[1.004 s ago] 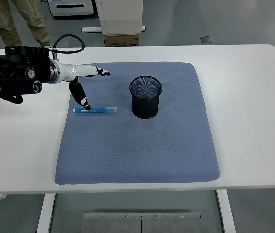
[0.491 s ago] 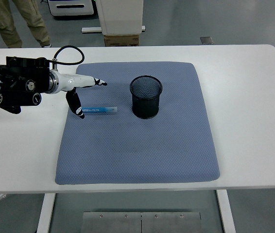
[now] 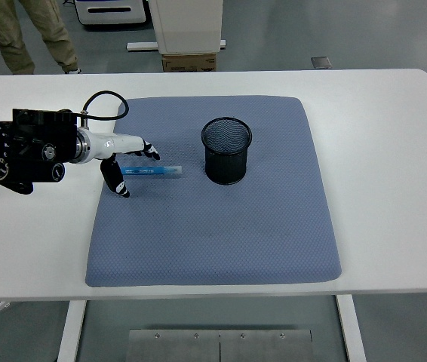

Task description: Left hand places marker in pen holder

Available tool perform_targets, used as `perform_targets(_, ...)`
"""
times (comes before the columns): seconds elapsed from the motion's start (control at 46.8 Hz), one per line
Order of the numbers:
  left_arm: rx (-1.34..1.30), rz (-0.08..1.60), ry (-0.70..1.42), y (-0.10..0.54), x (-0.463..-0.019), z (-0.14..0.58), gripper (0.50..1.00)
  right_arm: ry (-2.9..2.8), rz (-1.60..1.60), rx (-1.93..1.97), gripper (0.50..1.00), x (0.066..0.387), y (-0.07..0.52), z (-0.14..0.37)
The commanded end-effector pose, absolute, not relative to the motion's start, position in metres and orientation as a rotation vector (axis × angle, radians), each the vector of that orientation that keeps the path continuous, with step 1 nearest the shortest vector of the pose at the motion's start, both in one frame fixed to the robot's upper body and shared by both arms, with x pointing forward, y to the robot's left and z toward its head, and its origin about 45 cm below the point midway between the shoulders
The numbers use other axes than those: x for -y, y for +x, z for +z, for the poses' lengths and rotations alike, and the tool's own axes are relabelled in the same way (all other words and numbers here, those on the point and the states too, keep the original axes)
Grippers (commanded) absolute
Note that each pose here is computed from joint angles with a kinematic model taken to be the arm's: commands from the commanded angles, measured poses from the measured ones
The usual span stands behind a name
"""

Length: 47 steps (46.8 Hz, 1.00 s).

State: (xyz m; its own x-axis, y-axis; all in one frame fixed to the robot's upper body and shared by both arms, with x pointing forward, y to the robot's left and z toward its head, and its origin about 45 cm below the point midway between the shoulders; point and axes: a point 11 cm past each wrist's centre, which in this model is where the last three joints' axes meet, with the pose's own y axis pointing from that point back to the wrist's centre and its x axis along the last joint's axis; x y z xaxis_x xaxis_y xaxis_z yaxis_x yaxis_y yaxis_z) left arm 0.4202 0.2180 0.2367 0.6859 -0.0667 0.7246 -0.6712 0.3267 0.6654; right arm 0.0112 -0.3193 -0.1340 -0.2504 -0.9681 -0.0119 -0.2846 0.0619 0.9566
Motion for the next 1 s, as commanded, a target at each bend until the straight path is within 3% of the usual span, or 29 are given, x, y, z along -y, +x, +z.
perform_targets(0.0, 0.749, 0.449, 1.189, 0.421, -0.217, 0.237, 0.786, 1.274, -1.222, 1.631, 1.000, 0.319, 0.010, -0.134)
perform_targets(0.406, 0.804, 0.473, 1.156, 0.424, -0.200, 0.238, 0.774, 1.274, -1.222, 1.631, 1.000, 0.319, 0.010, -0.134)
perform_targets(0.62, 0.803, 0.463, 1.154, 0.423, -0.194, 0.234, 0.698, 1.274, -1.222, 1.631, 1.000, 0.319, 0.010, -0.134)
perform_targets(0.983, 0.800, 0.474, 1.164, 0.425, -0.198, 0.228, 0.657, 1.274, -1.222, 1.631, 1.000, 0.319, 0.010, -0.134)
